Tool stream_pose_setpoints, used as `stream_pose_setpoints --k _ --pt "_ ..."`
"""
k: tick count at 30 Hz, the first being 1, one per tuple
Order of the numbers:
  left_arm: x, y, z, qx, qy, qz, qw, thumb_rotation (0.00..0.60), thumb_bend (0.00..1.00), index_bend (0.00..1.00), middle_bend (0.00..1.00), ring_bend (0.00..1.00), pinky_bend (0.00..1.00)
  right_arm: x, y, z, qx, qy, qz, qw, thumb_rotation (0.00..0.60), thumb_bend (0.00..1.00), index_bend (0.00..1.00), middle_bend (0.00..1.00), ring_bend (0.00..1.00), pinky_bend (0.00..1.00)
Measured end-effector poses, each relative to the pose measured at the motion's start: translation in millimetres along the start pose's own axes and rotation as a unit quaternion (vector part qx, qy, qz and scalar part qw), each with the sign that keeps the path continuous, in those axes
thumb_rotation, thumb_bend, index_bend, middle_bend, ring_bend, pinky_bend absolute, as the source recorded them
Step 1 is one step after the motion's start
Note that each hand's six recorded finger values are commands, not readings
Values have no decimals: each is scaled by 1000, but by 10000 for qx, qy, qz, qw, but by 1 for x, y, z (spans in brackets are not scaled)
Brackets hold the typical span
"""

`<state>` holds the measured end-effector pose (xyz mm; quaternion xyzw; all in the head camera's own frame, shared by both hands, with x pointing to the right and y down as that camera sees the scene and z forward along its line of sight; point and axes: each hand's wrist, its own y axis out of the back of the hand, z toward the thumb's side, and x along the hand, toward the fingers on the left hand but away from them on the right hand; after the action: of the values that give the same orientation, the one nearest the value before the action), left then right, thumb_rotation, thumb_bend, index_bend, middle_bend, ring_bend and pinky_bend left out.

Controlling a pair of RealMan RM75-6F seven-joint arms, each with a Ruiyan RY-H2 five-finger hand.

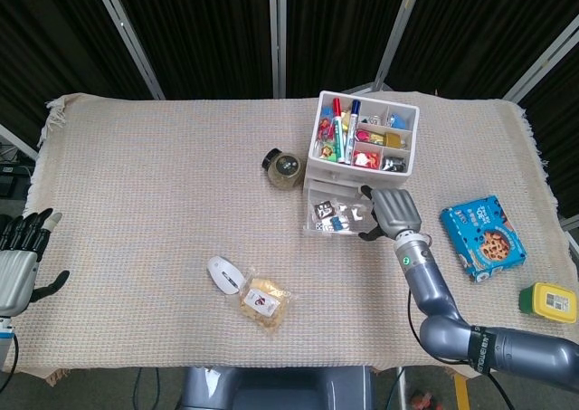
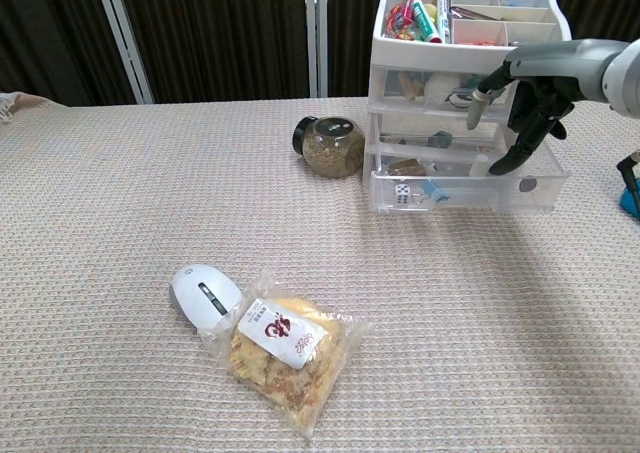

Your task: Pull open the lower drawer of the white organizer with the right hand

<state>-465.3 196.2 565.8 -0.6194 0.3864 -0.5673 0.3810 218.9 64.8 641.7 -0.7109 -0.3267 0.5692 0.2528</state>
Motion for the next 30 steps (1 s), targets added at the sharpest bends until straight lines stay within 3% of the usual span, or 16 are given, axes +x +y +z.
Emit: stream_pose_setpoints --k 4,11,30 --pt "0 0 0 0 1 -1 10000 600 286 0 0 0 0 -3 0 1 -30 3 -64 10000 600 112 466 1000 1000 717" --pt "0 0 0 -2 2 -4 10000 600 286 0 0 0 0 -9 -1 -1 77 -19 -147 9999 600 151 463 1000 1000 718" --pt "0 0 0 9 5 0 10000 600 286 0 0 0 0 -23 -9 -10 823 172 105 9964 600 176 439 1000 1000 718"
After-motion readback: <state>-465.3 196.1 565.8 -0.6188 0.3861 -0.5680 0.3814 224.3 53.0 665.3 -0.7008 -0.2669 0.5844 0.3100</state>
